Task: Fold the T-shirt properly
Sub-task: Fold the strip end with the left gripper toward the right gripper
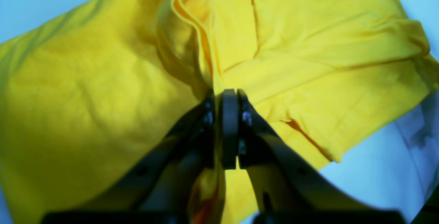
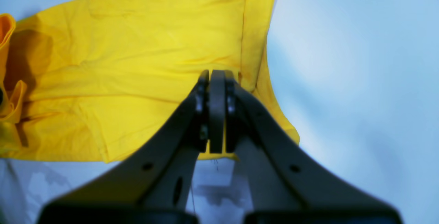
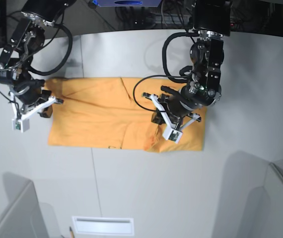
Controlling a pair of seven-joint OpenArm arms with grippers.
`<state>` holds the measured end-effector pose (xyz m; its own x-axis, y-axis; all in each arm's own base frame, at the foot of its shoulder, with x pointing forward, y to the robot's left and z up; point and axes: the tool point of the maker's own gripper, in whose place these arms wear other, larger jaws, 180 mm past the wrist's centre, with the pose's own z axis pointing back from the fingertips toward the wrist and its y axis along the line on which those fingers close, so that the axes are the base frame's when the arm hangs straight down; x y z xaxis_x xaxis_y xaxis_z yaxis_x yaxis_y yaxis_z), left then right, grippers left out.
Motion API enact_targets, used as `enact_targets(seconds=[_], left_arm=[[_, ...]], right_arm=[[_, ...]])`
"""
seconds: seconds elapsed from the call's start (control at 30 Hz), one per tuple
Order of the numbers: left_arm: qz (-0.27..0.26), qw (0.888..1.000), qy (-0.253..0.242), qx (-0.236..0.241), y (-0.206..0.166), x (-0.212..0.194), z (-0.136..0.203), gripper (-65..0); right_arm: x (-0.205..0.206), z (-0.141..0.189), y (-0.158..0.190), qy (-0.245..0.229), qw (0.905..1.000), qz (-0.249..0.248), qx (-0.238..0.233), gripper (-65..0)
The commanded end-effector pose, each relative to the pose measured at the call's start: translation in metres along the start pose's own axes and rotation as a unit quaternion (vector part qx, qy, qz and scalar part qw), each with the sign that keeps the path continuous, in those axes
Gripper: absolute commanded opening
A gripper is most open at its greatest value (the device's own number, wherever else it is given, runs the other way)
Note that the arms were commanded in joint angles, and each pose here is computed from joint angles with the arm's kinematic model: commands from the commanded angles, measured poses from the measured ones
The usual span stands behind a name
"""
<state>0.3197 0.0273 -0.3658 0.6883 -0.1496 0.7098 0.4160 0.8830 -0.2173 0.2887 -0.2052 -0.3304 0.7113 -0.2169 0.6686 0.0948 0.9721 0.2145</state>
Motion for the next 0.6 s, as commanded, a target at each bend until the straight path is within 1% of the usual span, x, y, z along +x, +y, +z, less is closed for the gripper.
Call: enact_targets(seconds=[0.0,0.13,0.57], left_arm=[[-0.003,1.0,-0.028,-0.009,-0.004,0.019,0.0,-65.0],[0.011,1.0,-0.007,-0.013,-0.001,0.01,-0.013,-65.0],[0.015,1.0,-0.012,-0.021,-0.009,0.018,-0.018,-65.0]], right_arm=[[0.015,0.004,0.001,-0.026,0.9996,0.008,0.003,-65.0],[0.016,0.004,0.002,-0.027,0.9996,0.007,0.003,-65.0],[0.015,0.004,0.001,-0.026,0.9996,0.008,0.003,-65.0]])
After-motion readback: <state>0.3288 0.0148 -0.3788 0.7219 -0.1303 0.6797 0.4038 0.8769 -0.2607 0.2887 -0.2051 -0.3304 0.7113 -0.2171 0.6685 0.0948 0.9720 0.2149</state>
